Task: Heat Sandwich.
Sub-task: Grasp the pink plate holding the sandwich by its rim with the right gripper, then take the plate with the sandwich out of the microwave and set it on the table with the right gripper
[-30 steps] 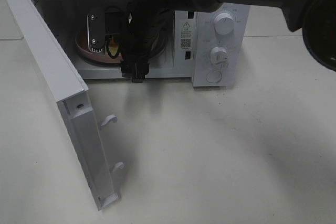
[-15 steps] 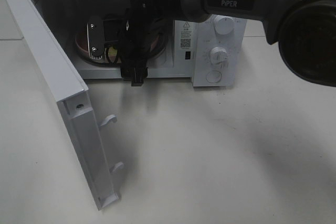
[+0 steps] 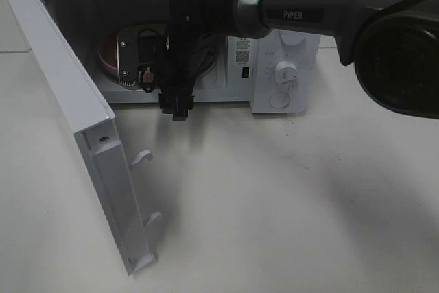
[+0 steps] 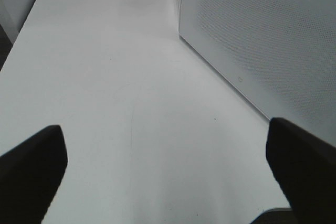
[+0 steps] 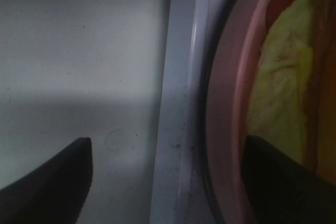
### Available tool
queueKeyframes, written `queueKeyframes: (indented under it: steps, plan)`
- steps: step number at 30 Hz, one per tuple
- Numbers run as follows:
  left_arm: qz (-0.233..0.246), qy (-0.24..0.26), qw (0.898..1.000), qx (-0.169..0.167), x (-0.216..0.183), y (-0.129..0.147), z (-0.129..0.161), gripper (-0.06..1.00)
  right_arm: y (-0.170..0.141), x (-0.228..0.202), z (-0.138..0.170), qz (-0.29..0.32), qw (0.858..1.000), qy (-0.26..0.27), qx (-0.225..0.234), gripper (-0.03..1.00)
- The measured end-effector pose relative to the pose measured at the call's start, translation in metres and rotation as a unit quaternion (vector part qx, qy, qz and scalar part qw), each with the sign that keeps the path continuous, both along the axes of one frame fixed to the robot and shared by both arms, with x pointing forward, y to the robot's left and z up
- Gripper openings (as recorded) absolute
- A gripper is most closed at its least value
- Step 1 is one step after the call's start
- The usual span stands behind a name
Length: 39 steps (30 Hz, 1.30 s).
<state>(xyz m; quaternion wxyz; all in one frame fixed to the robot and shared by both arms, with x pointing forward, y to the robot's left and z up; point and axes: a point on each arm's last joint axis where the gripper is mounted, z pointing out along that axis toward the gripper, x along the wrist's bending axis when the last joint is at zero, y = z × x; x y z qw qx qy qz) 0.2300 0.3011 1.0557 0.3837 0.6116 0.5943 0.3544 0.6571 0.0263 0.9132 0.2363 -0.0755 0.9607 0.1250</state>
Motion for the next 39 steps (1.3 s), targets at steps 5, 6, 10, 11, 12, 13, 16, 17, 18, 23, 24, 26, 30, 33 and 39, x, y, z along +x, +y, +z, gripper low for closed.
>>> queueKeyframes:
  steps: [5, 6, 10, 11, 12, 13, 16, 17, 18, 23, 24, 26, 30, 33, 39]
  plan:
    - [0.0, 0.0, 1.0, 0.0, 0.0, 0.0, 0.0, 0.98, -0.0028, 0.0015, -0.0002, -0.008, 1.0, -0.001, -0.006, 0.76]
    - [0.0, 0.0, 1.0, 0.0, 0.0, 0.0, 0.0, 0.98, -0.0029, 0.0015, -0.0003, -0.009, 1.0, -0.001, -0.007, 0.76]
    - [0.001, 0.0, 1.0, 0.001, 0.0, 0.0002, 0.0, 0.98, -0.0037, 0.0021, -0.0003, -0.01, 1.0, -0.001, -0.007, 0.76]
    - [0.003, 0.0, 1.0, 0.004, 0.0, 0.0007, 0.0, 0.98, -0.0043, 0.0026, -0.0002, -0.01, 1.0, -0.002, -0.008, 0.76]
    - [0.003, 0.0, 1.0, 0.004, 0.0, 0.0007, 0.0, 0.98, -0.0043, 0.0026, -0.0002, -0.01, 1.0, -0.002, -0.008, 0.76]
    - [0.003, 0.0, 1.0, 0.004, 0.0, 0.0007, 0.0, 0.98, -0.0044, 0.0027, -0.0002, -0.009, 1.0, -0.003, -0.009, 0.76]
    - [0.003, 0.0, 1.0, 0.004, 0.0, 0.0007, 0.0, 0.98, -0.0054, 0.0034, -0.0002, -0.01, 1.0, -0.004, -0.01, 0.75]
    - [0.003, 0.0, 1.0, 0.004, 0.0, 0.0007, 0.0, 0.98, -0.0054, 0.0035, -0.0002, -0.01, 1.0, -0.004, -0.01, 0.74]
    - [0.003, 0.0, 1.0, 0.004, 0.0, 0.0007, 0.0, 0.98, -0.0054, 0.0035, -0.0002, -0.01, 1.0, -0.004, -0.01, 0.72]
    - [0.003, 0.0, 1.0, 0.004, 0.0, 0.0007, 0.0, 0.98, -0.0046, 0.005, 0.0012, -0.007, 1.0, -0.014, -0.007, 0.45]
    - [0.003, 0.0, 1.0, 0.004, 0.0, 0.0007, 0.0, 0.98, -0.004, 0.0058, 0.0027, -0.007, 1.0, -0.02, -0.003, 0.27]
    - [0.003, 0.0, 1.0, 0.004, 0.0, 0.0007, 0.0, 0.98, -0.0037, 0.0063, 0.0036, -0.007, 1.0, -0.021, -0.002, 0.18]
    - [0.003, 0.0, 1.0, 0.004, 0.0, 0.0007, 0.0, 0.98, -0.0038, 0.0062, 0.0035, -0.013, 1.0, -0.019, 0.001, 0.06]
    - [0.003, 0.0, 1.0, 0.004, 0.0, 0.0007, 0.0, 0.98, -0.0038, 0.0063, 0.0036, -0.014, 1.0, -0.019, 0.002, 0.06]
    - [0.003, 0.0, 1.0, 0.004, 0.0, 0.0007, 0.0, 0.98, -0.004, 0.006, 0.0034, -0.014, 1.0, -0.018, 0.0, 0.06]
